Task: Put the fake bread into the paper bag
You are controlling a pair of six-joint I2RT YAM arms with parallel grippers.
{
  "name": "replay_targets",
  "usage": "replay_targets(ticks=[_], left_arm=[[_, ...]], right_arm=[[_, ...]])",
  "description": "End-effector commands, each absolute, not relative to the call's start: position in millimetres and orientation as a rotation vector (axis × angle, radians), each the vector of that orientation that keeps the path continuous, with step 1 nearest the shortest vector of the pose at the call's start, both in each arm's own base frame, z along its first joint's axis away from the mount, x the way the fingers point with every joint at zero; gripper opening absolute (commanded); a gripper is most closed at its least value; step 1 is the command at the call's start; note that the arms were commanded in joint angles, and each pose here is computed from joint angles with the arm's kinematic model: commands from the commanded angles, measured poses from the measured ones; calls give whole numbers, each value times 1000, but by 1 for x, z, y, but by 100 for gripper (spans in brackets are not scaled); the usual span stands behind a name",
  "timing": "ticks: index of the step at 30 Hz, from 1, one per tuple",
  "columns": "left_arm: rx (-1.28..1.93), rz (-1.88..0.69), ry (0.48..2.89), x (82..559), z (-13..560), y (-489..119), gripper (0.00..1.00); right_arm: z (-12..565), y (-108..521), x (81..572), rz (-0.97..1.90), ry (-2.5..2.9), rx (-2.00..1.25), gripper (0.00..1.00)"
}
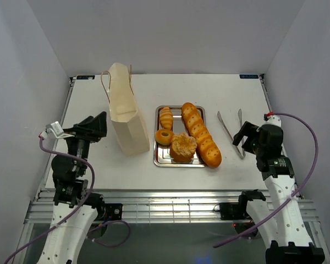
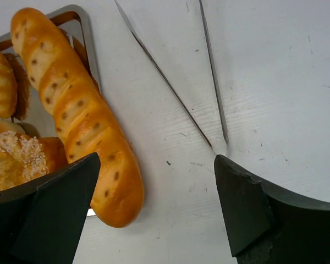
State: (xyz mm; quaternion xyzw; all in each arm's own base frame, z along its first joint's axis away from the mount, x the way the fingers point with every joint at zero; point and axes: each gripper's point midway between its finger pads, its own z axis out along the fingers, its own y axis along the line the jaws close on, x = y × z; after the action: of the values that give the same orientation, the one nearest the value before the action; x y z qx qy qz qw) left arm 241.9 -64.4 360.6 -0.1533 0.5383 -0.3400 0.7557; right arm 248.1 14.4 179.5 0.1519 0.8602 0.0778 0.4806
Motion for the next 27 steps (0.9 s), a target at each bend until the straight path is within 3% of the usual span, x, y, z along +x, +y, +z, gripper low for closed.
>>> replay_targets(ticks=[1,6,17,27], left_arm=[[-614,-488,1469,254,303,-26,98],[-455,-458,1606,253,302,-42,98],[-261,-528,1585,244,317,-64,98],[-119,-597,1577,242,327,-87,98]], right_arm=[[175,8,249,128,2150,351,90],[159,-8,265,-5,2229,319,90],[100,-19,301,-39,2435,316,90],[65,2,319,157,2509,148,91]])
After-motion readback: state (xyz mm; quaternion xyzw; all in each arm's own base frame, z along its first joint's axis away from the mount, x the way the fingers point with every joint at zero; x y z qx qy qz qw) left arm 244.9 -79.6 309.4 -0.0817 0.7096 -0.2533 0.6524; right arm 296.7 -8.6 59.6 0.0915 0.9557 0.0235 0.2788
